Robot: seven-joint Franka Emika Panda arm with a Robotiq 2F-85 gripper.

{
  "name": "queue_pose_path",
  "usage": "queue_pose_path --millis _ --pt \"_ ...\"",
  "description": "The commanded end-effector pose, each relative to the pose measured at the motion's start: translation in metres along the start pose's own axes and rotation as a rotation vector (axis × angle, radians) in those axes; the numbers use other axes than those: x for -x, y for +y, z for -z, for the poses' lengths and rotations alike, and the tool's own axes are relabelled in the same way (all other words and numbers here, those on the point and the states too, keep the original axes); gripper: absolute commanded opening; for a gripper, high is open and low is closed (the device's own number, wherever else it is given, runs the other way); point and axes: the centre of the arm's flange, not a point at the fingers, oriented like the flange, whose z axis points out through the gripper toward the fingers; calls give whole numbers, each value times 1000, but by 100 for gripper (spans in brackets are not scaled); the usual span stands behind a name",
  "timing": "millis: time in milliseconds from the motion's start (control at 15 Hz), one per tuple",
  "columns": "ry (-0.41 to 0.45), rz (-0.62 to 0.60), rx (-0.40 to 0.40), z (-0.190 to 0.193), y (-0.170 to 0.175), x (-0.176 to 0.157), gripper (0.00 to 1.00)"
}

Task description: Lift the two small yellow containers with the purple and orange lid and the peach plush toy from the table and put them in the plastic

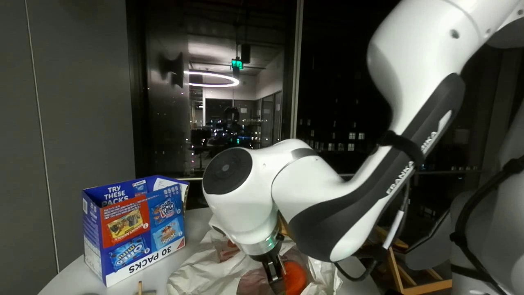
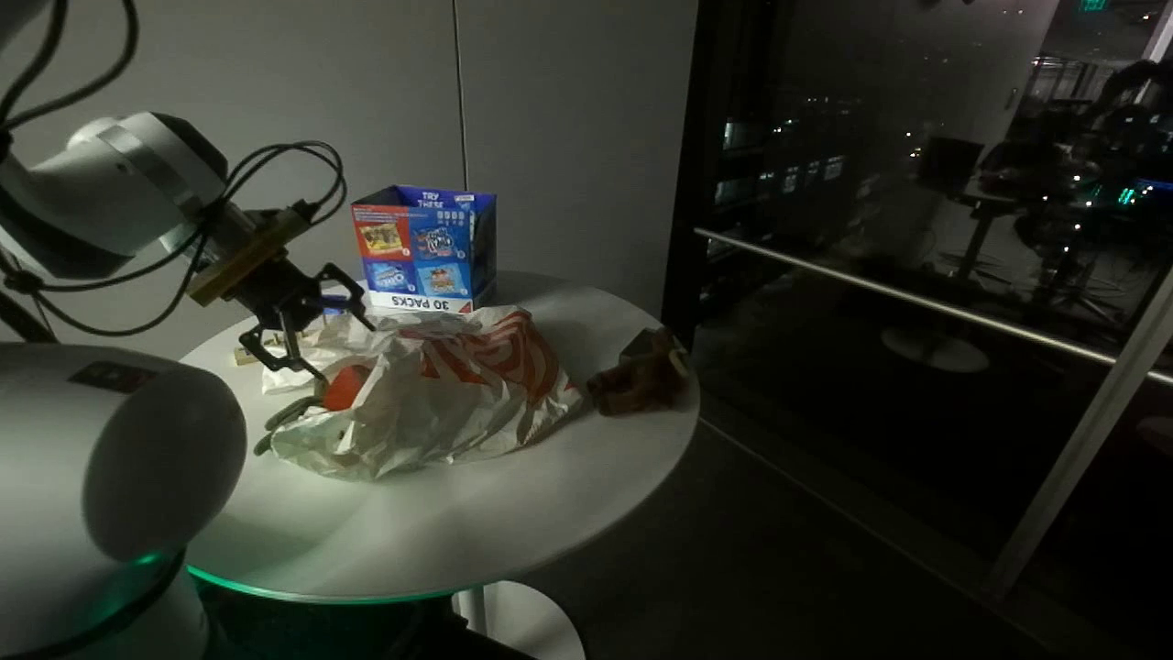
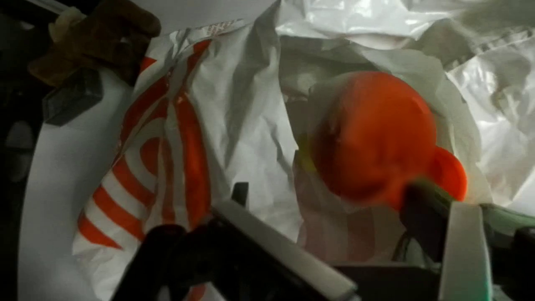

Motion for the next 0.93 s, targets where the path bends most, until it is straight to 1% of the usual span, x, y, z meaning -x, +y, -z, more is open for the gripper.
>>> queue_pose_path --millis 0,67,200,267,333,400,533,867 --pt "45 -28 145 62 -6 42 100" --pt "43 -38 176 70 -7 44 100" --pt "73 -34 234 86 -18 55 100" --pt "96 -27 240 94 -21 59 100" --pt "124 -3 229 98 -25 62 100" --pt "84 -16 211 83 -18 40 100" --pt "108 -13 223 92 -25 47 100" --pt "110 -13 229 91 -27 51 100"
